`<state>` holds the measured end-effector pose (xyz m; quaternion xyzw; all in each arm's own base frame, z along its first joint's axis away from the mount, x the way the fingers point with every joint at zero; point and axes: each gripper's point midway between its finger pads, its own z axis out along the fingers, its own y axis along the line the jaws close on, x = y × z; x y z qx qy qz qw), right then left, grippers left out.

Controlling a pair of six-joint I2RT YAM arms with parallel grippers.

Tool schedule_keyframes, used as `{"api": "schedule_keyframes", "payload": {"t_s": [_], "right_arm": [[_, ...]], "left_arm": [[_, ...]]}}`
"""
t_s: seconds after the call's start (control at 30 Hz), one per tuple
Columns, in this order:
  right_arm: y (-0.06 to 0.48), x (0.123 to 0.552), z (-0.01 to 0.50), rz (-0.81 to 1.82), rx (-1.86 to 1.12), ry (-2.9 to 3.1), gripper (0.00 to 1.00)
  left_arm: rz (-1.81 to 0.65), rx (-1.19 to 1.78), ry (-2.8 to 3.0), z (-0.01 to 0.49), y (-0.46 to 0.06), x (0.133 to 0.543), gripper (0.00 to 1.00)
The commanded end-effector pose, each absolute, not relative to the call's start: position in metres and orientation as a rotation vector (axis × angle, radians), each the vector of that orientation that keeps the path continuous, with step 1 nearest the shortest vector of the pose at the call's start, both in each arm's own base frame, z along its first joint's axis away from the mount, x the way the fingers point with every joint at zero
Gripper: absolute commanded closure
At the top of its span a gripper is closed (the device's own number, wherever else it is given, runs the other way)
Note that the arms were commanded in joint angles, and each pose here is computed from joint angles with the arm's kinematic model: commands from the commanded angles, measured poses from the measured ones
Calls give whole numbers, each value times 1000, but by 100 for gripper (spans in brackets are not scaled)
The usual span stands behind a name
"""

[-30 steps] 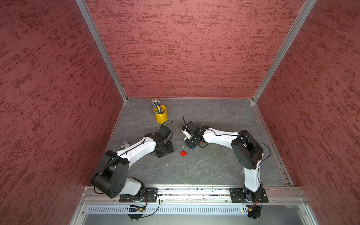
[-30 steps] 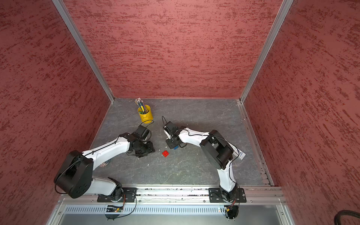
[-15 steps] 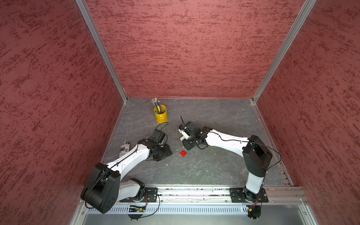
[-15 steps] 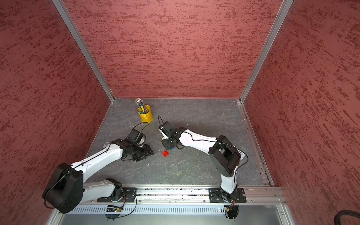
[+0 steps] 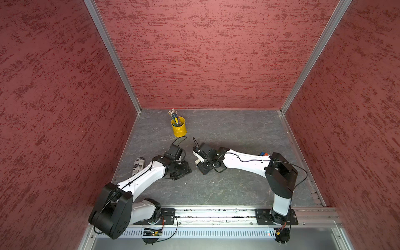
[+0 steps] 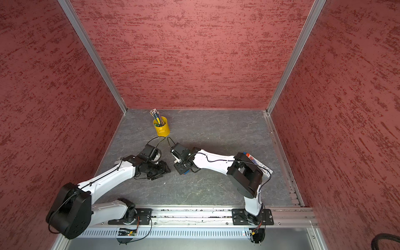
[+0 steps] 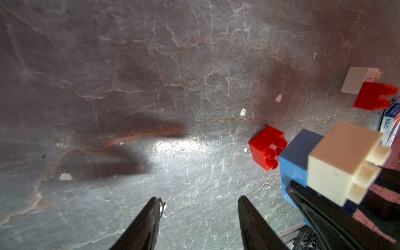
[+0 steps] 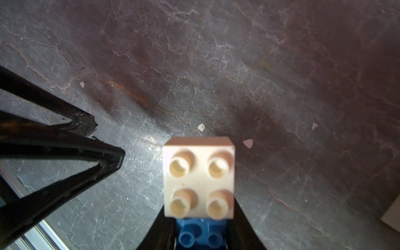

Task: Assemble the letter y with lego
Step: Assemble the lego brick with the lego brick.

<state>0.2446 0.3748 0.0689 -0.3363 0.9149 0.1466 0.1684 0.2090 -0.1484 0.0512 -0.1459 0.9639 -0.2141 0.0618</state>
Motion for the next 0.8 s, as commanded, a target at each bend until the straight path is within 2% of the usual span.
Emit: {"api": "schedule_keyframes", "payload": {"t_s": [0.0, 0.77], "right_arm": [[372, 248, 60, 368, -949, 2608, 69], [364, 248, 37, 289, -993, 2628, 70]], "left_arm": [[-675, -444, 2899, 53, -149, 209, 40], [-659, -457, 2909, 48, -147, 208, 40]]}}
